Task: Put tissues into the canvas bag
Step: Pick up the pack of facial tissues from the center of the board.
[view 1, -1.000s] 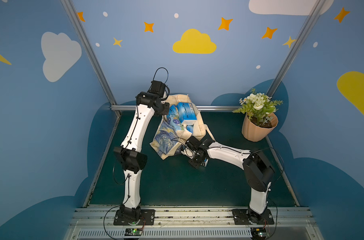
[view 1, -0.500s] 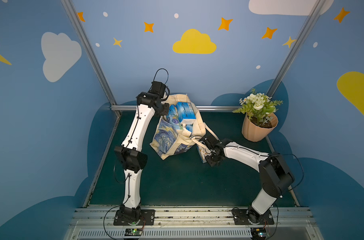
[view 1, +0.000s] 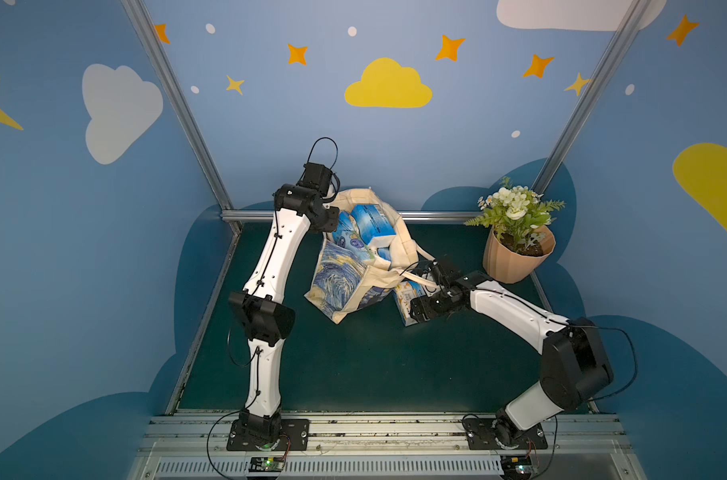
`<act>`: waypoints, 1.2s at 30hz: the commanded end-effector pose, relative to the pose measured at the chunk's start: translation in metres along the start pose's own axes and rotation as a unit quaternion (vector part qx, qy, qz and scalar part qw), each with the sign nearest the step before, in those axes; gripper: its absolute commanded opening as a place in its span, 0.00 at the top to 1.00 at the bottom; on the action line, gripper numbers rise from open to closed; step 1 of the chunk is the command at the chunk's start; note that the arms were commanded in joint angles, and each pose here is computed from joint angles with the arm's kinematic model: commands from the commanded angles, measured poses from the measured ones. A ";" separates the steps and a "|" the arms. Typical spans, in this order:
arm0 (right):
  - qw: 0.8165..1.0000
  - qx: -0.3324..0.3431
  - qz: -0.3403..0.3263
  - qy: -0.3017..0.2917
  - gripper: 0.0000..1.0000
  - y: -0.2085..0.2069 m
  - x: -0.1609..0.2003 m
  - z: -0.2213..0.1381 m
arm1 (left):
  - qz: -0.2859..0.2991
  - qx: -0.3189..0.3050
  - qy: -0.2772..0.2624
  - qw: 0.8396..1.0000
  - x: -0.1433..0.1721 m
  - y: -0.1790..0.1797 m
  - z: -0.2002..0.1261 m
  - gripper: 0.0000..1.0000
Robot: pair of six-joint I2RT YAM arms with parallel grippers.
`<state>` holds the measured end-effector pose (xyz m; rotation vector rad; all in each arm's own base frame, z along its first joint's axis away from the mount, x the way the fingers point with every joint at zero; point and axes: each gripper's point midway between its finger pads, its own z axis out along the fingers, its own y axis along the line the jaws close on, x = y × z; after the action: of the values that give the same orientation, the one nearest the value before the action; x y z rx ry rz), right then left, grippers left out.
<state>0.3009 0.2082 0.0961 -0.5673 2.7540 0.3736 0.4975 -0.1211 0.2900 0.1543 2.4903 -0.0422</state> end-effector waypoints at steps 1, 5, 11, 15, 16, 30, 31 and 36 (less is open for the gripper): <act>0.999 -0.022 0.024 0.011 0.10 0.005 -0.006 0.013 | 0.005 0.006 0.010 1.000 0.005 -0.003 0.001 0.70; 0.997 0.044 0.056 0.026 0.09 -0.014 -0.010 0.028 | 0.008 0.010 0.005 1.000 0.002 -0.005 0.001 0.70; 0.999 0.016 0.041 0.009 0.09 0.003 -0.026 0.038 | 0.012 0.011 -0.002 1.000 -0.002 -0.005 0.001 0.69; 0.999 0.025 0.036 0.011 0.10 0.002 -0.030 0.038 | 0.015 0.006 -0.003 1.000 -0.002 -0.003 0.000 0.69; 0.999 0.029 0.034 0.015 0.09 0.001 -0.030 0.040 | 0.015 0.005 -0.003 1.000 -0.002 -0.003 0.000 0.69; 0.991 0.090 0.031 0.095 0.10 -0.023 -0.011 0.080 | 0.010 0.002 -0.007 1.000 -0.005 -0.003 0.000 0.69; 0.990 0.094 0.030 0.096 0.10 -0.025 -0.009 0.080 | 0.010 0.001 -0.006 1.000 -0.005 -0.002 0.000 0.69; 0.993 0.093 0.026 0.065 0.22 -0.025 -0.010 0.063 | 0.012 -0.003 -0.008 1.000 -0.005 -0.001 -0.002 0.69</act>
<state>0.3437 0.2345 0.0527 -0.4924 2.8604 0.2465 0.4996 -0.1216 0.2935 0.1708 2.4758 -0.0388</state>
